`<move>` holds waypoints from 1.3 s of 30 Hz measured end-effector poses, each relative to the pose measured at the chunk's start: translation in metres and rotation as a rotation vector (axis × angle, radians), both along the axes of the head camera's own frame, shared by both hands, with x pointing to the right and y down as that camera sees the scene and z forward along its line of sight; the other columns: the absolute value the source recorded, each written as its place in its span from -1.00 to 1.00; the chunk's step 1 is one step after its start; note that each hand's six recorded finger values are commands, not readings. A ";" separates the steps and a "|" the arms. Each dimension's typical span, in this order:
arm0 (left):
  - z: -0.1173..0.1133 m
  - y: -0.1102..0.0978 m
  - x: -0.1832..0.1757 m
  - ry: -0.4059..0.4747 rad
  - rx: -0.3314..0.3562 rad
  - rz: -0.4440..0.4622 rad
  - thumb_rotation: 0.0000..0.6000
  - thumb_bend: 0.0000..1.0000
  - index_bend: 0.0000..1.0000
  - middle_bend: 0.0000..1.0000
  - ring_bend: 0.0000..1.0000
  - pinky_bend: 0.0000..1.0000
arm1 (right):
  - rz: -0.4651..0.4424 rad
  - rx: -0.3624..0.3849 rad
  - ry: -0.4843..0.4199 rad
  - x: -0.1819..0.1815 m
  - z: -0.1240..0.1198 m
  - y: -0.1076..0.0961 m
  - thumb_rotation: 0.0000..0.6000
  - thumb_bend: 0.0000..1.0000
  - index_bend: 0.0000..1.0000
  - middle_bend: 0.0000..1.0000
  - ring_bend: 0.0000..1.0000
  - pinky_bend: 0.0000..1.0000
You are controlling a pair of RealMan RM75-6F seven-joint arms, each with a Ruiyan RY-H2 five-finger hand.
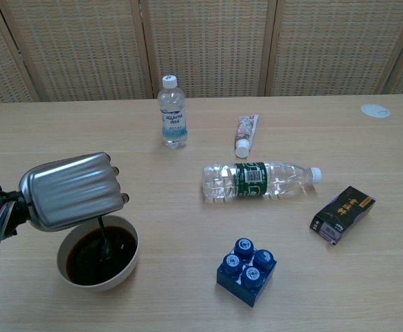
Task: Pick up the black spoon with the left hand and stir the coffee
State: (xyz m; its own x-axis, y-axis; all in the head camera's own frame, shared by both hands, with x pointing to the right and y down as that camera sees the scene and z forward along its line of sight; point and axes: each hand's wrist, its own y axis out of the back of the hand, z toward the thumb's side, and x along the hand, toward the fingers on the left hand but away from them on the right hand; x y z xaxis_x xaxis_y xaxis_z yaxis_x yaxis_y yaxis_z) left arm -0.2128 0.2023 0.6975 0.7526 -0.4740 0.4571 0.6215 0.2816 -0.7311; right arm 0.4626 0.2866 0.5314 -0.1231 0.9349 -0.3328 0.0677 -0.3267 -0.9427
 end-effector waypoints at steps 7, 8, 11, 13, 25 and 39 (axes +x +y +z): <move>-0.006 0.013 -0.003 -0.002 -0.027 0.010 1.00 -0.22 0.46 0.51 0.25 0.39 | -0.001 0.003 0.002 0.000 -0.001 0.001 1.00 -0.60 -0.57 -0.77 -1.00 -1.00; -0.007 0.014 -0.003 -0.004 -0.026 0.010 1.00 -0.22 0.46 0.51 0.25 0.39 | -0.001 0.003 0.002 0.000 -0.002 0.001 1.00 -0.60 -0.57 -0.77 -1.00 -1.00; -0.009 0.015 -0.004 -0.009 -0.022 0.007 1.00 -0.22 0.46 0.50 0.24 0.39 | 0.000 0.004 0.003 0.000 -0.002 0.001 1.00 -0.60 -0.57 -0.77 -1.00 -1.00; -0.009 0.015 -0.004 -0.010 -0.022 0.002 1.00 -0.22 0.46 0.49 0.23 0.39 | 0.000 0.006 0.003 0.000 -0.003 0.001 1.00 -0.60 -0.57 -0.77 -1.00 -1.00; -0.011 0.012 -0.009 -0.035 -0.016 -0.027 1.00 -0.55 0.05 0.43 0.16 0.39 | -0.005 0.006 -0.001 -0.002 -0.002 0.000 1.00 -0.60 -0.57 -0.74 -1.00 -1.00; -0.024 0.002 -0.012 -0.009 -0.002 -0.082 1.00 -0.66 -0.16 0.41 0.15 0.39 | -0.011 0.013 -0.002 -0.003 -0.004 -0.002 1.00 -0.60 -0.57 -0.73 -1.00 -1.00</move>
